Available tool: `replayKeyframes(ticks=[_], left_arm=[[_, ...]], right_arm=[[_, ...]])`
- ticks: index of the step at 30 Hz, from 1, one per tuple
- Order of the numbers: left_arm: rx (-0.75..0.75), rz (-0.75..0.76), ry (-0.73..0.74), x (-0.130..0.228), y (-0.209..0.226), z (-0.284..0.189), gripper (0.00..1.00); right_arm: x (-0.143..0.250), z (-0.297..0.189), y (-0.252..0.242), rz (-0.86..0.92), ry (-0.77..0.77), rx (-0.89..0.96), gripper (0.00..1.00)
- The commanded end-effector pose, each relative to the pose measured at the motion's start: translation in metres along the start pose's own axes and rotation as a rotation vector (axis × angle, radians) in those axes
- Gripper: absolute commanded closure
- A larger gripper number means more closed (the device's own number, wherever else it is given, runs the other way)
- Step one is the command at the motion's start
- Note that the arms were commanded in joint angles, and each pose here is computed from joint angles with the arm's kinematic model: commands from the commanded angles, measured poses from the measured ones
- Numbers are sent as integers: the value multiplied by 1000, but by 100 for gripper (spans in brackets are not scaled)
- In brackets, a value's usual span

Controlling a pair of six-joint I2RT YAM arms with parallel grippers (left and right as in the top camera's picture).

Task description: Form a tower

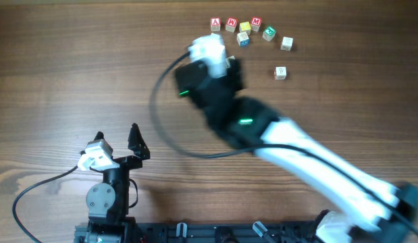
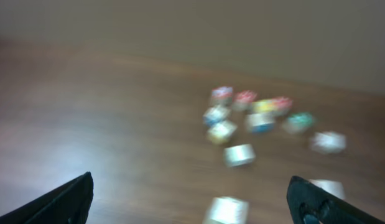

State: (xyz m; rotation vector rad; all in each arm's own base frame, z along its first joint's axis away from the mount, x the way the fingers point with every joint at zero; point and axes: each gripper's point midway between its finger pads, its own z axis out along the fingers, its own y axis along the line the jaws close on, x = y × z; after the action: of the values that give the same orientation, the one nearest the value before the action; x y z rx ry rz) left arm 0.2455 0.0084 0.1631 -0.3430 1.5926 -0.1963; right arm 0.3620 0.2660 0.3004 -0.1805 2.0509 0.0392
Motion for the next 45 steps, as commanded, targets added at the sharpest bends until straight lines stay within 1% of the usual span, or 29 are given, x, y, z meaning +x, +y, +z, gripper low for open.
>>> replayKeyframes(ticks=[1,3,6,8,11,14,15,18,20,21,22,24,26,32,37,39,40,45], left_arm=[[-12,19,-3,1,3,0,0],[-12,19,-3,1,3,0,0],[-12,19,-3,1,3,0,0],[-12,19,-3,1,3,0,0],[-12,19,-3,1,3,0,0],[-12,19,-3,1,3,0,0],[-12,19,-3,1,3,0,0],[-12,19,-3,1,3,0,0],[-12,19,-3,1,3,0,0],[-12,19,-3,1,3,0,0],[-12,19,-3,1,3,0,0],[-12,19,-3,1,3,0,0],[-12,19,-3,1,3,0,0],[-12,19,-3,1,3,0,0],[-12,19,-3,1,3,0,0],[-12,19,-3,1,3,0,0],[-12,19,-3,1,3,0,0],[-12,19,-3,1,3,0,0]], right_arm=[[-39,-39,-79,30,-69,119,0],[-46,-56,-116,21,-80,170,0],[-47,-85,-166,-5,-70,224,0],[-48,-101,-197,59,-94,244,0],[-57,-120,-231,156,-221,195,0],[-52,-142,-238,109,-377,117,0],[-43,-150,-240,102,-423,111,1],[4,-164,-252,125,-546,161,0],[35,-173,-258,168,-650,188,0],[56,-183,-264,223,-742,207,0],[67,-186,-265,238,-783,209,0],[84,-184,-264,257,-811,199,0],[97,-166,-269,304,-773,203,0],[143,-120,-273,319,-653,222,0],[170,-94,-272,319,-615,213,0],[190,-79,-271,327,-541,217,0],[195,-76,-270,321,-516,211,0],[199,-72,-270,325,-490,213,0]])
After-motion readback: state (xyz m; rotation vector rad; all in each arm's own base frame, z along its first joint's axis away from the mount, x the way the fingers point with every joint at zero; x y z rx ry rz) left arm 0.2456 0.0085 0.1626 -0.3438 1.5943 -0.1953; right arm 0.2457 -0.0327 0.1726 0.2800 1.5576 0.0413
